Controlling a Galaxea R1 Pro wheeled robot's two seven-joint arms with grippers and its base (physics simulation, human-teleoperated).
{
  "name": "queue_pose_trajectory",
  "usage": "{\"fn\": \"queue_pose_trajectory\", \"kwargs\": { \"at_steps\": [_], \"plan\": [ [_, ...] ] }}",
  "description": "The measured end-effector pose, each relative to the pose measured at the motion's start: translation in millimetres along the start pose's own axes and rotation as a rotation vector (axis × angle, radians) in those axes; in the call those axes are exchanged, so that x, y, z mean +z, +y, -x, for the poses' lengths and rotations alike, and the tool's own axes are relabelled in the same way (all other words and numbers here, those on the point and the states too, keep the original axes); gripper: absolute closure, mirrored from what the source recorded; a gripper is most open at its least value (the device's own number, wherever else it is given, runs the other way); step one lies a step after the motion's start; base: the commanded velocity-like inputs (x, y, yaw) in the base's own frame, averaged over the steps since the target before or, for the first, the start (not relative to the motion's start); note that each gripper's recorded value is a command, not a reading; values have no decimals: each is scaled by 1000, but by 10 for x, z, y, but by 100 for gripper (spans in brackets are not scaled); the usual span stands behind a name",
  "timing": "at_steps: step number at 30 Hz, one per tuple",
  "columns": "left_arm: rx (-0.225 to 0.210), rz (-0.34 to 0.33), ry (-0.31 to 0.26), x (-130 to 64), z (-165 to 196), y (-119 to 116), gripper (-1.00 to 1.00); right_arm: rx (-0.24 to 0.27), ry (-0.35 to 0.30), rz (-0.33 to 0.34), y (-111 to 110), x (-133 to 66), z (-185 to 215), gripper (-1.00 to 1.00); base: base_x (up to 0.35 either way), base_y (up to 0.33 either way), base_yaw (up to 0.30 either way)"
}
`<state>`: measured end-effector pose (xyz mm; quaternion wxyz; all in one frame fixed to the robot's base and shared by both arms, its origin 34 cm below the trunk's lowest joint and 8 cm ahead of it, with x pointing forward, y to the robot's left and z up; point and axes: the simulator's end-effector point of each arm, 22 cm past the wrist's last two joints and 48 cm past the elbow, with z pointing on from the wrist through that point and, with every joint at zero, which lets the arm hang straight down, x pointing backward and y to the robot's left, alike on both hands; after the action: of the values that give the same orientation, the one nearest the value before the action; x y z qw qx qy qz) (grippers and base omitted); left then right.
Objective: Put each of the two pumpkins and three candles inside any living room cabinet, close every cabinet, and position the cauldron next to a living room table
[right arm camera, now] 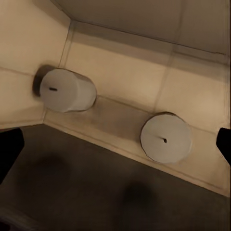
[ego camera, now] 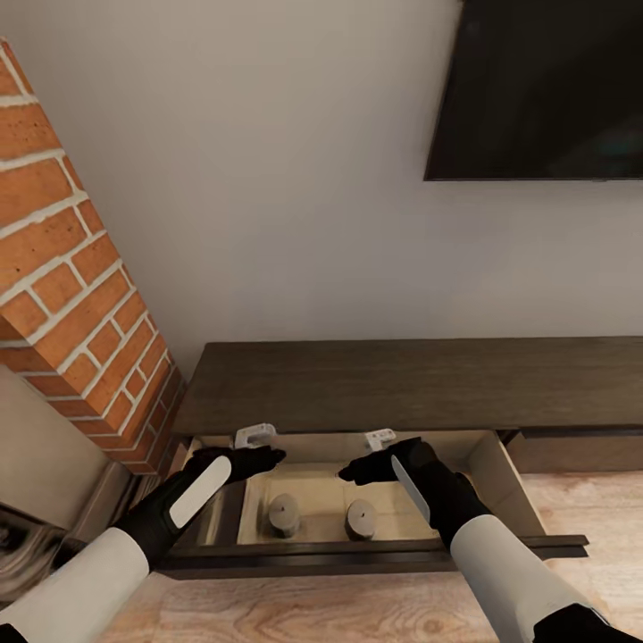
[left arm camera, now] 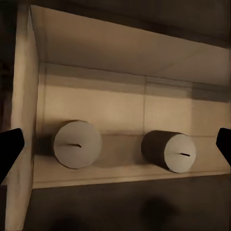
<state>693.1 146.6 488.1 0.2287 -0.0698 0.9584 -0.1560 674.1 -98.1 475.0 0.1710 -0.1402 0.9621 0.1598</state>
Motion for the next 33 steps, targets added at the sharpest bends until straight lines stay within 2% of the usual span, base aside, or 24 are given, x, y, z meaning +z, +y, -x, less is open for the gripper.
{"fn": "queue_pose_trajectory", "kwargs": {
  "at_steps": [5, 8, 12, 15, 17, 22, 29, 33],
  "plan": [
    [-44, -11, -10, -175, 171, 140, -100, -1, -1, -25, -145, -174, 87, -100, 0, 0, 0],
    [-48, -6, -9, -234, 211, 178, -100, -2, 4, -30, -156, -222, 99, -100, 0, 0, 0],
    [-34, -7, 3, -287, 205, 128, -100, -2, 10, -35, -157, -283, 117, -100, -65, 0, 0],
    [1, -15, 59, -323, 73, 39, -100, -3, 12, -36, -146, -333, 142, -100, -252, 0, 0],
    [7, -22, 70, -352, 65, -20, -100, -2, 12, -36, -142, -367, 160, -100, -316, 0, 0],
    [8, -38, 76, -417, 87, -167, -100, -2, 13, -36, -123, -451, 208, -100, -329, 0, 0],
    [7, -41, 77, -522, 156, -228, -100, -4, 8, -36, -89, -575, 294, -100, -324, 0, 0],
    [7, -41, 77, -582, 196, -254, -100, -3, 7, -36, -73, -641, 333, -100, -126, 0, 0]
  ]
}}
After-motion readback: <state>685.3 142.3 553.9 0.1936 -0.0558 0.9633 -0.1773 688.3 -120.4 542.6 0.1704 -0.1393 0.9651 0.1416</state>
